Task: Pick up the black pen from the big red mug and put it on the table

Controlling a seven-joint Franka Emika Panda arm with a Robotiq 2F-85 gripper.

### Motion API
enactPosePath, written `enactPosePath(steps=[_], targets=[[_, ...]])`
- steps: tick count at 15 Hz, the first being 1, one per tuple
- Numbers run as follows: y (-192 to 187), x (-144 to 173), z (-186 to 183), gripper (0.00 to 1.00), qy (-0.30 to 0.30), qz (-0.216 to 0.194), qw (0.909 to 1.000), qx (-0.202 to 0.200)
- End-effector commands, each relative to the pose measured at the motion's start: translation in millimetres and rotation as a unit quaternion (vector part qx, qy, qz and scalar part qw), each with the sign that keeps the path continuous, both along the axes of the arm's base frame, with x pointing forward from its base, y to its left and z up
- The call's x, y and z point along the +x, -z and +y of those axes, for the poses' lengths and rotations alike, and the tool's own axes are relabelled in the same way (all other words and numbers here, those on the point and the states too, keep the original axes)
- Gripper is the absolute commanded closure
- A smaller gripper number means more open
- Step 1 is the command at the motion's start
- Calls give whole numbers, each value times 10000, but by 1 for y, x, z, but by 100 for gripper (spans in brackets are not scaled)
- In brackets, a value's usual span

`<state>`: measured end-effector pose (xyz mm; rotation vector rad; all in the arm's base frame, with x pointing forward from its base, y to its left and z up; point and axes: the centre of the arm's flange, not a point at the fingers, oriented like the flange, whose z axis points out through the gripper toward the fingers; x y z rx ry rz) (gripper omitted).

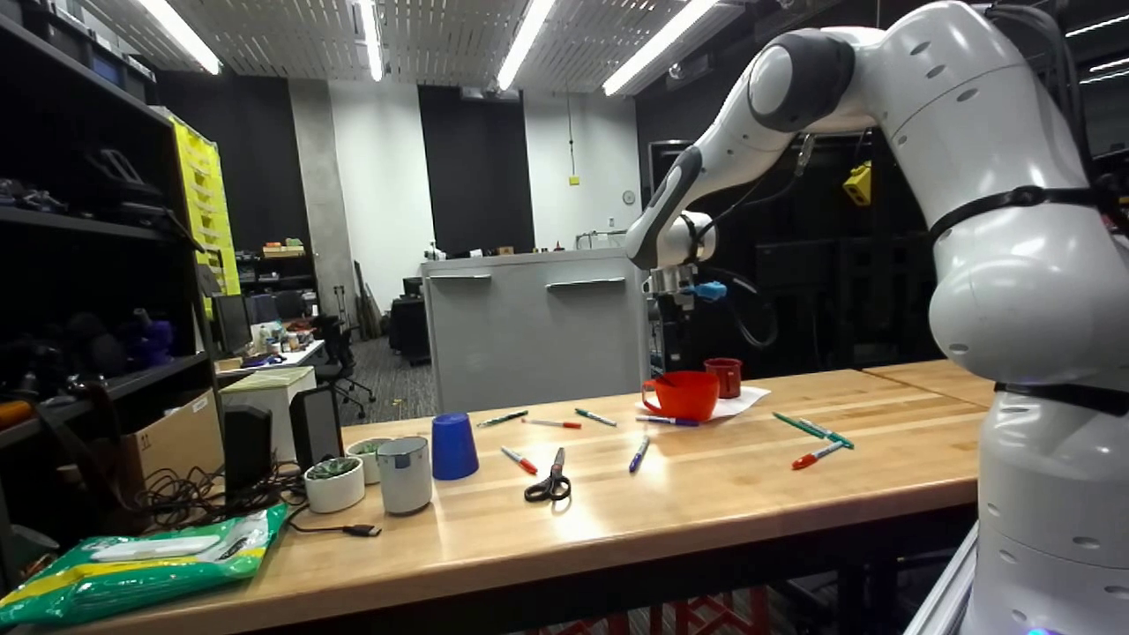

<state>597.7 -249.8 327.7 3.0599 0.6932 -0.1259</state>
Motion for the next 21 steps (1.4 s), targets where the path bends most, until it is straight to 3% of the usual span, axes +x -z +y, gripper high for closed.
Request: enactPosePath(steps=[1, 11, 20, 21], targets=[[12, 16, -10, 0, 76, -32, 9999, 108], [36, 37, 0, 0, -11, 5, 9998, 215], [54, 37, 2, 0, -66, 44, 9996, 261], [55, 37, 2, 10, -68, 42, 9996, 263]])
